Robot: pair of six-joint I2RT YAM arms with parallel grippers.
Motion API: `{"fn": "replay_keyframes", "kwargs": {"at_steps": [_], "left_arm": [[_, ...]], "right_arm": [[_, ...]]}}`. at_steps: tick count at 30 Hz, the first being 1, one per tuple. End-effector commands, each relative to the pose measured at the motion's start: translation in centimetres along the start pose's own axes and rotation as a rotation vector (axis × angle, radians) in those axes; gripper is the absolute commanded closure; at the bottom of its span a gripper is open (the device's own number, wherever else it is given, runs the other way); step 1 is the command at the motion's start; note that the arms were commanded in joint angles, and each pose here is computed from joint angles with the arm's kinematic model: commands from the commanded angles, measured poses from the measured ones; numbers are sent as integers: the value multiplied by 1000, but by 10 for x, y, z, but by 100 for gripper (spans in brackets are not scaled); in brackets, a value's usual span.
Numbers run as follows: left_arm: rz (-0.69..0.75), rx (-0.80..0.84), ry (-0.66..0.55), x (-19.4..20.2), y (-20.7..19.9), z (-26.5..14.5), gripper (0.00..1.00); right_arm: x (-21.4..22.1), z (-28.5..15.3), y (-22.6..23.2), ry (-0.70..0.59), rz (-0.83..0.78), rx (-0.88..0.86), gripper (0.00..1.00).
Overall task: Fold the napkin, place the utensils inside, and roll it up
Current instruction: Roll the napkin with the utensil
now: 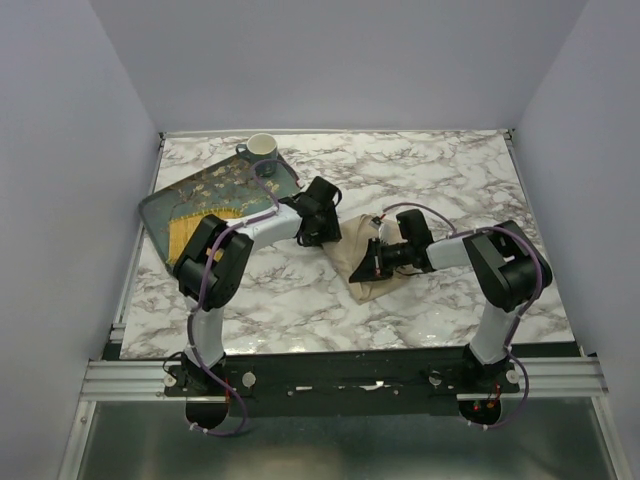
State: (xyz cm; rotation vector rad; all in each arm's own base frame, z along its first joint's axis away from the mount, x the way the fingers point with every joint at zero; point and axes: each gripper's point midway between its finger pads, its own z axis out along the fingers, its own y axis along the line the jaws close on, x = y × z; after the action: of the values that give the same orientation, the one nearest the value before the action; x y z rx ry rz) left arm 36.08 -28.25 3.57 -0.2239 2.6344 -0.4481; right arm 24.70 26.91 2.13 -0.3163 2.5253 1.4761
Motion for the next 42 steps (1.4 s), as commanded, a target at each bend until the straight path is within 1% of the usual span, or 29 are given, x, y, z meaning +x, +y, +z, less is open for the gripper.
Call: {"fn": "replay_keyframes", "kwargs": {"at_steps": [1,3,4,5,7,9,11,12,13,15,16,19,20,22,23,25,26,28,29,32,33,35,39,41,42], "left_arm": [[17,-172,8,-6,48,10,42],[56,-165,8,-9,47,11,45],[64,-164,23,-6,47,15,57],[64,-147,42,-4,44,17,63],[57,-122,64,4,41,20,72],[50,-108,69,7,40,22,78],[54,-107,66,7,41,22,82],[59,-105,66,6,40,22,85],[64,-109,72,8,41,25,90],[68,-108,79,8,40,25,94],[64,-112,84,9,41,25,100],[37,-129,101,13,43,25,100],[29,-134,111,15,43,24,100],[20,-138,117,17,42,23,100],[10,-151,129,19,45,22,100],[-19,-154,151,26,45,23,100],[-30,-156,160,27,45,22,100],[-44,-155,159,29,42,21,100],[-45,-158,152,27,41,20,100],[-43,-160,149,25,39,17,100],[-44,-159,153,26,39,17,100],[-43,-156,155,26,38,16,100],[-45,-151,165,27,36,16,100],[-45,-153,167,28,37,17,100],[-44,-153,167,28,37,17,100]], "right_arm": [[38,-6,-32,105,116,131,99],[37,-7,-33,101,115,141,99],[37,-7,-32,101,114,142,100],[34,-7,-32,99,108,143,100],[29,-9,-33,88,86,166,99],[29,-12,-35,99,82,202,96],[24,-14,-32,88,70,201,92],[24,-14,-31,91,68,203,91],[23,-14,-30,90,66,202,90],[23,-15,-31,92,65,216,88],[22,-15,-29,94,55,220,88],[18,-18,-27,103,16,271,81],[14,-21,-21,93,-6,276,74],[11,-27,-18,91,-23,313,66],[4,-27,-9,79,-51,319,58],[0,-37,-2,72,-78,375,51],[-10,-36,9,59,-115,380,45],[-15,-44,13,55,-147,448,40],[-15,-43,18,61,-172,470,36],[-27,-45,28,47,-248,561,31],[-31,-50,23,37,-275,637,30],[-39,-46,31,11,-340,696,26],[-56,-41,30,-51,-469,834,25],[-51,-31,31,-47,-527,861,25],[-56,-30,32,-69,-553,882,25]]}}
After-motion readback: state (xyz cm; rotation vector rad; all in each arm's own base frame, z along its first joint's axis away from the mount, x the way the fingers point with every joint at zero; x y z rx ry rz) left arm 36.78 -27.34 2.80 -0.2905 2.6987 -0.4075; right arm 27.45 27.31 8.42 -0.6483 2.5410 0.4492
